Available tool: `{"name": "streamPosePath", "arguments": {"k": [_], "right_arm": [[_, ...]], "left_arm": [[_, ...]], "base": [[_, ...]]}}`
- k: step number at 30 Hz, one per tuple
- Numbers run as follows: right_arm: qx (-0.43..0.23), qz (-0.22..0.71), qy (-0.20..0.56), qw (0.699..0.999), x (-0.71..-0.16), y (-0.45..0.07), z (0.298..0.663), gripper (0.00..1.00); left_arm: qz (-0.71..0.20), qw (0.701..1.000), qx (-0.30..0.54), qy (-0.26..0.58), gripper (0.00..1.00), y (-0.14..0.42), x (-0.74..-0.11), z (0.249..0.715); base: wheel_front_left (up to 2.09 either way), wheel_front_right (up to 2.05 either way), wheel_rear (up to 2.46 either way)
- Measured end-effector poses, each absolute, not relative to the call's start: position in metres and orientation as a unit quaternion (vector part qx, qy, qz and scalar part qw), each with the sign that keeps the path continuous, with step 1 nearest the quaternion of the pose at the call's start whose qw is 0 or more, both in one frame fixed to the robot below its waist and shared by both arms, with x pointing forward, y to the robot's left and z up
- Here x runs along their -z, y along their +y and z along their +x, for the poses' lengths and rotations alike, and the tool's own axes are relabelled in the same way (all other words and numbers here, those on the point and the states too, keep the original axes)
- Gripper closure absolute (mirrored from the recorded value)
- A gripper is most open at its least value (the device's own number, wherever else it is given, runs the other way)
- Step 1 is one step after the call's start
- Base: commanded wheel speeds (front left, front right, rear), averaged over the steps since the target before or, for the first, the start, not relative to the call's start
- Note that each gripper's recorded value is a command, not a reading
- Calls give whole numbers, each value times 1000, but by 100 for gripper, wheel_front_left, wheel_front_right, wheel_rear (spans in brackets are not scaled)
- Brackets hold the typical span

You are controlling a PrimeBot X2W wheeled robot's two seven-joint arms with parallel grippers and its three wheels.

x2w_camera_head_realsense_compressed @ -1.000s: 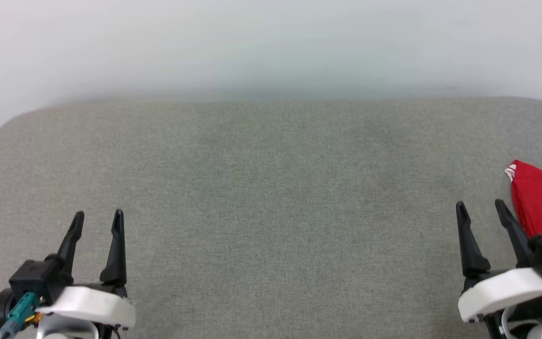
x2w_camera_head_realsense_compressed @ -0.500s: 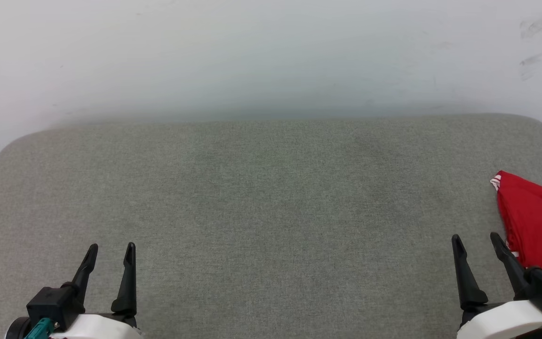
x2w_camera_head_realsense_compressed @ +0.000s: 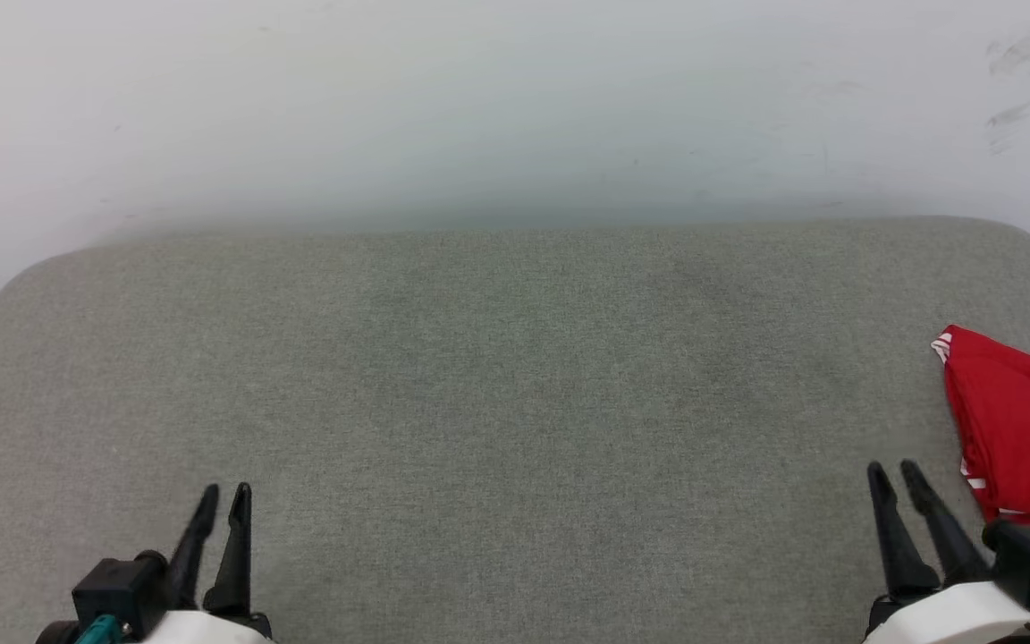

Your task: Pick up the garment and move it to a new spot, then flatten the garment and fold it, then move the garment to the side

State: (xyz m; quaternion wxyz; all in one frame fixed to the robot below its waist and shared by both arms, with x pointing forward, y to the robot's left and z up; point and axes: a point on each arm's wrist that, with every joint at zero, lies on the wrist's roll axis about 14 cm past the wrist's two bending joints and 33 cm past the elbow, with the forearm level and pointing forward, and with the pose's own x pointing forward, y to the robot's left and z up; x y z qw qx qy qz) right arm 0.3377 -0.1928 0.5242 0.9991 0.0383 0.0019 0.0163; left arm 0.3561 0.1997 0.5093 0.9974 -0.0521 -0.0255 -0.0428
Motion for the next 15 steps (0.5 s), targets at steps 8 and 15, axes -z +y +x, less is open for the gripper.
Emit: {"name": "streamPosePath", "arguments": {"k": [8, 15], "right_arm": [[-14, 97, 24, 995, -508, -192, 335, 100], [-13, 166, 27, 986, -505, -192, 338, 100]], "left_arm": [[-110, 994, 26, 13, 100, 200, -490, 351], [-173, 985, 9, 23, 100, 203, -487, 355]], "base": [[0, 0, 0], [0, 0, 0]]}}
